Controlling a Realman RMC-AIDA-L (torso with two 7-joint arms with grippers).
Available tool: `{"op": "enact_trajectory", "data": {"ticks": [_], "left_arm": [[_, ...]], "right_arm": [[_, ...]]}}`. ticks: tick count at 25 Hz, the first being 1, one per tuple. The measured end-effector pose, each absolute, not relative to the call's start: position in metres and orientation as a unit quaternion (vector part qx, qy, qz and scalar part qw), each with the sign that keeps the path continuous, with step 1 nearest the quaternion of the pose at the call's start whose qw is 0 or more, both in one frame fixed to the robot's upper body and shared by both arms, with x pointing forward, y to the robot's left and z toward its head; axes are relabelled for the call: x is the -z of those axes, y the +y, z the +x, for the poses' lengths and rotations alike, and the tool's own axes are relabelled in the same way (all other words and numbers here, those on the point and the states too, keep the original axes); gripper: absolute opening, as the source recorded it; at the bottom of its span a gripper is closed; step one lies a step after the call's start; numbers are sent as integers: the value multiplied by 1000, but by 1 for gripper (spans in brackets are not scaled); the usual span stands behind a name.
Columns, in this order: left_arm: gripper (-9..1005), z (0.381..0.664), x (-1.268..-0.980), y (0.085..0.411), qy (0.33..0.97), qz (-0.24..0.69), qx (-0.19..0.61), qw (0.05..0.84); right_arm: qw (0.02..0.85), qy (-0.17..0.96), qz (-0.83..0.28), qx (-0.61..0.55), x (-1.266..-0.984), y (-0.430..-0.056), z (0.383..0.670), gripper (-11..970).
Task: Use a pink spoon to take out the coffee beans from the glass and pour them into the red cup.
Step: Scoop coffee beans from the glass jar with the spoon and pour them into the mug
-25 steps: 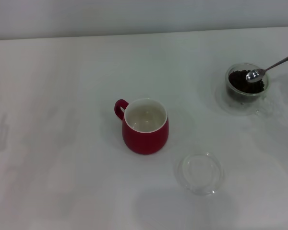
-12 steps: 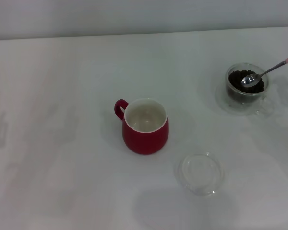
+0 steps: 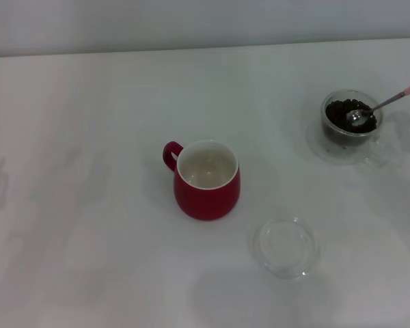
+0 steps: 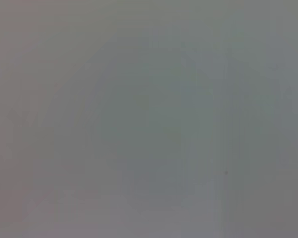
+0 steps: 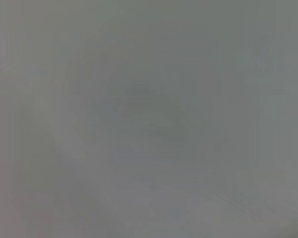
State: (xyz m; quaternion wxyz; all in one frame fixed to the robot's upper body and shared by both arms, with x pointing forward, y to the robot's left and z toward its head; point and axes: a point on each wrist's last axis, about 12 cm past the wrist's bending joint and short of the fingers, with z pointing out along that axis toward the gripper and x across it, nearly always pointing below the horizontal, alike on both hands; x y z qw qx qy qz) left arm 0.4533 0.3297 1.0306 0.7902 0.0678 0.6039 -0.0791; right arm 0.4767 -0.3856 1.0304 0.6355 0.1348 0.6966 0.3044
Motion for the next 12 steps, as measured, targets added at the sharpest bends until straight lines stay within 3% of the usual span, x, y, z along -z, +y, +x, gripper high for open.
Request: {"op": "enact_trajectory", "data": {"ticks": [12], "left_arm": [[452,458,-1030,329,609,69,78,786]], "right_arm": [[615,695,174,-330,-1029,-387,478,146]]}}
